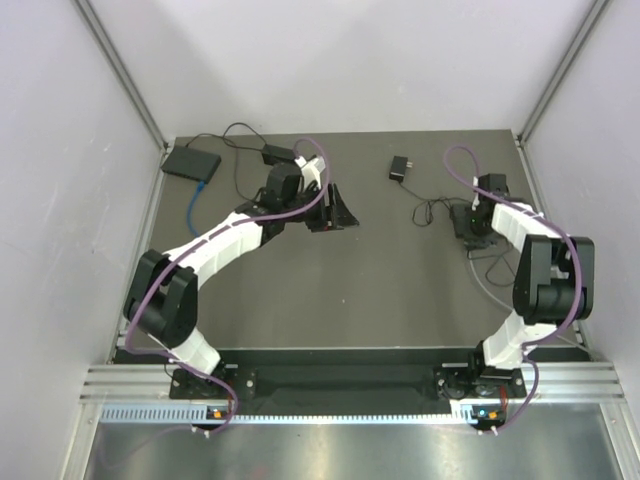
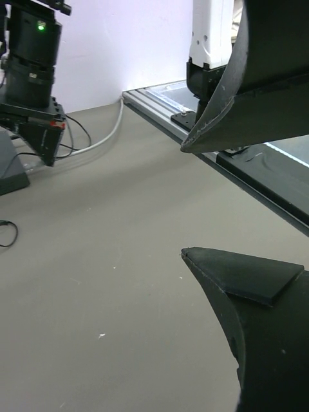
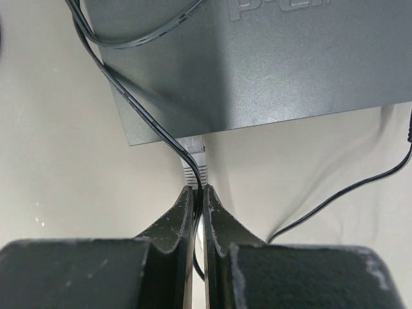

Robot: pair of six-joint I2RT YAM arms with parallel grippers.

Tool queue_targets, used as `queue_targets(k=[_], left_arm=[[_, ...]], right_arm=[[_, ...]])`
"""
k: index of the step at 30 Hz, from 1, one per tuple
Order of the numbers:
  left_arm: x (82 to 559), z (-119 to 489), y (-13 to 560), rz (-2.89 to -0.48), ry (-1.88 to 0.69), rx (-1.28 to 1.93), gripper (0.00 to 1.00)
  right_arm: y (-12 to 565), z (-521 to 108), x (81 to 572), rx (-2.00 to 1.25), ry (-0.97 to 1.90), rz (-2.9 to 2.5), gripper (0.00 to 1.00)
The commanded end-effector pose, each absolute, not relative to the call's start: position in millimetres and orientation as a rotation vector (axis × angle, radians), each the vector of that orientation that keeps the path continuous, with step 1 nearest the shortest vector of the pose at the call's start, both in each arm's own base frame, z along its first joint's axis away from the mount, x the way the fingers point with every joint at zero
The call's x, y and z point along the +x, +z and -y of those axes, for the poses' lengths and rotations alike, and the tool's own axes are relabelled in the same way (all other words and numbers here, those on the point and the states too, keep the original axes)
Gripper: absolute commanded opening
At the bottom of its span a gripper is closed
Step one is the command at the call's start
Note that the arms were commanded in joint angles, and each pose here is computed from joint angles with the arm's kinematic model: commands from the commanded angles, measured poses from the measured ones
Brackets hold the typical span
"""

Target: Pull the plug from the switch port

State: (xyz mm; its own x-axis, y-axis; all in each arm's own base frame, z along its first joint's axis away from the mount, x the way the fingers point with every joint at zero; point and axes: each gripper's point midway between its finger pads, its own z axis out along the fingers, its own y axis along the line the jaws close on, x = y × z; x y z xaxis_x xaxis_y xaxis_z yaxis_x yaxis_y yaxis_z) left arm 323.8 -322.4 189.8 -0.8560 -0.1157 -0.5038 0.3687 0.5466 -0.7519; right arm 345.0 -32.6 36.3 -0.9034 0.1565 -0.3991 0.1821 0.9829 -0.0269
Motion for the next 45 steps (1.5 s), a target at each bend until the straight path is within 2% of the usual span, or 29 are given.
queue_targets(k=[1,2,4,9,12,17,26,30,35,39,42,45], left_arm=[[332,331,212,-2.212,-1.301,0.248,0.65],[332,332,211,-2.213,-1.303,0.25,0.65],[334,332,211,-2.213,-1.305,0.245,0.66],[333,333,214,-2.21,-1.313,0.254,0.66],[332,331,217,-2.207,-1.301,0.259,0.66],[332,330,228,-2.181,-1.282,0.288,0.66],[336,350,248,-2.115,-1.264,0.363,0.68],[335,354,252,-2.108,-1.254,0.371,0.69],[338,353,247,-2.121,-1.228,0.369,0.69],[339,353,246,-2.125,-1.217,0.371,0.69],[339,352,248,-2.124,-1.212,0.369,0.69],[338,350,247,-2.13,-1.202,0.37,0.69]], right_arm=[[64,34,350,0.284,-0.098,-2.624,0.03],[67,32,348,0.283,-0.084,-2.619,0.05],[70,34,347,0.289,-0.105,-2.615,0.21],[93,34,358,0.301,-0.109,-2.574,0.46],[110,28,374,0.285,-0.094,-2.533,0.54],[130,3,412,0.179,-0.068,-2.483,0.55],[140,2,454,0.226,-0.06,-2.444,0.55],[141,-17,480,0.098,0.055,-2.45,0.61],[133,-39,509,0.053,0.128,-2.457,0.63],[120,-52,524,0.037,0.132,-2.475,0.63],[103,-57,529,0.057,0.142,-2.498,0.57],[91,-62,529,0.044,0.164,-2.518,0.56]])
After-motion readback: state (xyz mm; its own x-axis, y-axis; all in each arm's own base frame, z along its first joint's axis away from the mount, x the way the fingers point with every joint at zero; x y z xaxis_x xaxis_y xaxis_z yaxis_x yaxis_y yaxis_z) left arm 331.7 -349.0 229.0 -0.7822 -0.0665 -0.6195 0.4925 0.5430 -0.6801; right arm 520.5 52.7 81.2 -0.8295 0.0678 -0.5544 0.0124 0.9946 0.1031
